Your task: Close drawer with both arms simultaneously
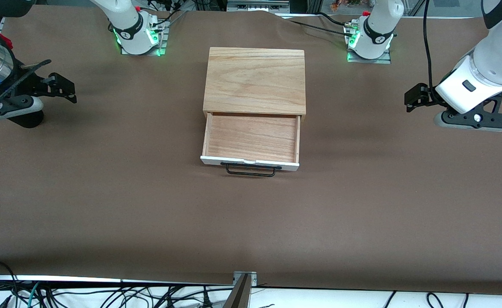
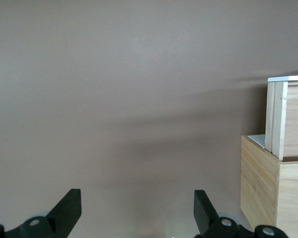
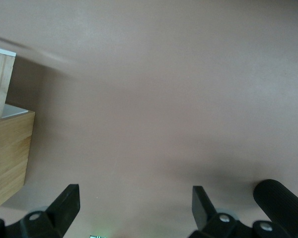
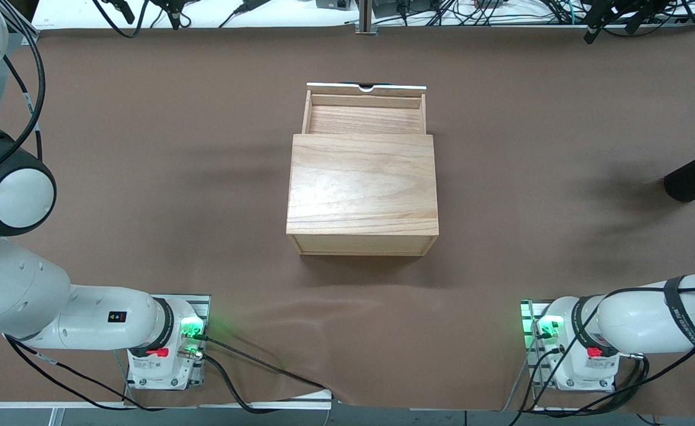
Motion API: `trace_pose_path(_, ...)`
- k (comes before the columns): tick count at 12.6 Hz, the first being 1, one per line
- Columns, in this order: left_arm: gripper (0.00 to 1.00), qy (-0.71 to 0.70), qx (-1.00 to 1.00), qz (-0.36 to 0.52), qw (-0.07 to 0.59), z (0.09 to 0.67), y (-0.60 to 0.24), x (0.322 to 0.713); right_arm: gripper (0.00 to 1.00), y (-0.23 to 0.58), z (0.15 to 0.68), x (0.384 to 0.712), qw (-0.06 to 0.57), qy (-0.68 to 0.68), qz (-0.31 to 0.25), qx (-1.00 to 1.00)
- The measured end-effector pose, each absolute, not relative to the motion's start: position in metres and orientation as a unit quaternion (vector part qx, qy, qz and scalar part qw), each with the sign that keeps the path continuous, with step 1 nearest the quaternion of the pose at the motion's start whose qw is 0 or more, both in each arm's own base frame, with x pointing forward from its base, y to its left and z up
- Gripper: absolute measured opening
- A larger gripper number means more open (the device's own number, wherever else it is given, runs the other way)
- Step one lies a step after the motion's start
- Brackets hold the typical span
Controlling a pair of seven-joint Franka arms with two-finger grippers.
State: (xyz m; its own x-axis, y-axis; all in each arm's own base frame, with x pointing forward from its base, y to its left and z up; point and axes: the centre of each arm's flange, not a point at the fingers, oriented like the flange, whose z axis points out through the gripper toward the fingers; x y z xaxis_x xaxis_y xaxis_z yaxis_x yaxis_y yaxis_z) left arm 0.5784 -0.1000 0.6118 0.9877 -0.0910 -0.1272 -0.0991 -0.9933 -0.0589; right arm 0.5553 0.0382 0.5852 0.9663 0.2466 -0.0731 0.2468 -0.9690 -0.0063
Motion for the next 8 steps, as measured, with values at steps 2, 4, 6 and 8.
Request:
trace_pose_path(2, 1.0, 0.047, -0.997, 0.063, 0.028, 0.612, -0.099, 0.578, 1.0, 0.038, 0.585, 0.556, 0.002, 0.121, -0.037, 0.992)
trace_pose_path(4, 1.0, 0.038, -0.997, 0.066, 0.007, 0.611, -0.091, 0.58, 1.0, 0.038, 0.585, 0.556, 0.002, 0.119, -0.04, 0.992)
trace_pose_path(6, 1.0, 0.025, -0.998, 0.056, 0.0, 0.61, -0.077, 0.58, 1.0, 0.038, 0.586, 0.556, 0.002, 0.119, -0.04, 0.992)
trace_pose_path(8, 1.0, 0.032, -0.998, 0.048, 0.002, 0.607, -0.078, 0.571, 1.0, 0.038, 0.588, 0.556, 0.002, 0.119, -0.037, 0.992)
